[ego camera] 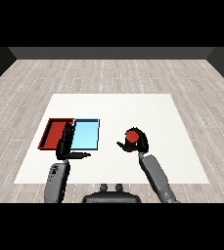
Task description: Pick the red can and put it in the red box
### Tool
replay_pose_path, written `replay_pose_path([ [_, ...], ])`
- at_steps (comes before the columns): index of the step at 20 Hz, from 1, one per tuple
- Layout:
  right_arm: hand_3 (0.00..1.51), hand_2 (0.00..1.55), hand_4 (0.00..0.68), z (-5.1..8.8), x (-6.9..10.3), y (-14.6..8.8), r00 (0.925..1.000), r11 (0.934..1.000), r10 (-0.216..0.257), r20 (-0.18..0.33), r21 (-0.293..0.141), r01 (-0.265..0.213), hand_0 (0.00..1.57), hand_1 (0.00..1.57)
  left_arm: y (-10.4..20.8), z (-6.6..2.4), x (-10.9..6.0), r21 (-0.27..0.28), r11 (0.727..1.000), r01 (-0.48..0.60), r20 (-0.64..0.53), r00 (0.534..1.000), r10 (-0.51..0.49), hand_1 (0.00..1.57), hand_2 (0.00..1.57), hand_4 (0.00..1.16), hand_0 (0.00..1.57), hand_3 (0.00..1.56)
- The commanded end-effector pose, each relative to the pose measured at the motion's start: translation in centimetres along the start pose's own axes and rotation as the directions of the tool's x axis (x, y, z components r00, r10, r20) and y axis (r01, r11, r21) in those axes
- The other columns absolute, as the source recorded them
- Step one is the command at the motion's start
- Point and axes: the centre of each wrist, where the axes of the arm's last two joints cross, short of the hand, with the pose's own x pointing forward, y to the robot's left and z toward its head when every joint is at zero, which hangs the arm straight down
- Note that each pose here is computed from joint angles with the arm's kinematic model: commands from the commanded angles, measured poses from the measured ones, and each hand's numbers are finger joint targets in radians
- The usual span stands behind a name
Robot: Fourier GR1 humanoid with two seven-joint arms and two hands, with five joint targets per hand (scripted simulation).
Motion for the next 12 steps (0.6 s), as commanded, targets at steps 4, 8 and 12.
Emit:
replay_pose_path([
  [4, 1.4, 1.45, 0.6, 0.4, 5.7, -0.5, 0.9919, 0.9986, 0.015, 0.126, -0.052, -0.008, 1.52, 1.52, -1.9, -0.15, 0.6, -0.11, 0.989, -0.095, -0.034, 0.995, 0.091, 0.0, 0.0, 0.0, 0.0, 0.0],
  [8, 1.41, 1.46, 0.611, -1.3, 6.0, 0.9, 0.9847, 0.9993, -0.019, 0.173, -0.029, 0.025, 1.56, 1.56, -4.8, -1.27, 1.9, -0.182, 0.976, -0.122, -0.07, 0.991, 0.111, 0.0, 0.0, 0.0, 0.0, 0.0],
  [12, 1.41, 1.46, 0.611, -1.8, 9.0, 3.3, 0.981, 0.9994, -0.012, 0.194, -0.031, 0.018, 1.56, 1.56, -5.2, -1.4, 2.3, -0.181, 0.975, -0.125, -0.073, 0.991, 0.114, 0.0, 0.0, 0.0, 0.0, 0.0],
])
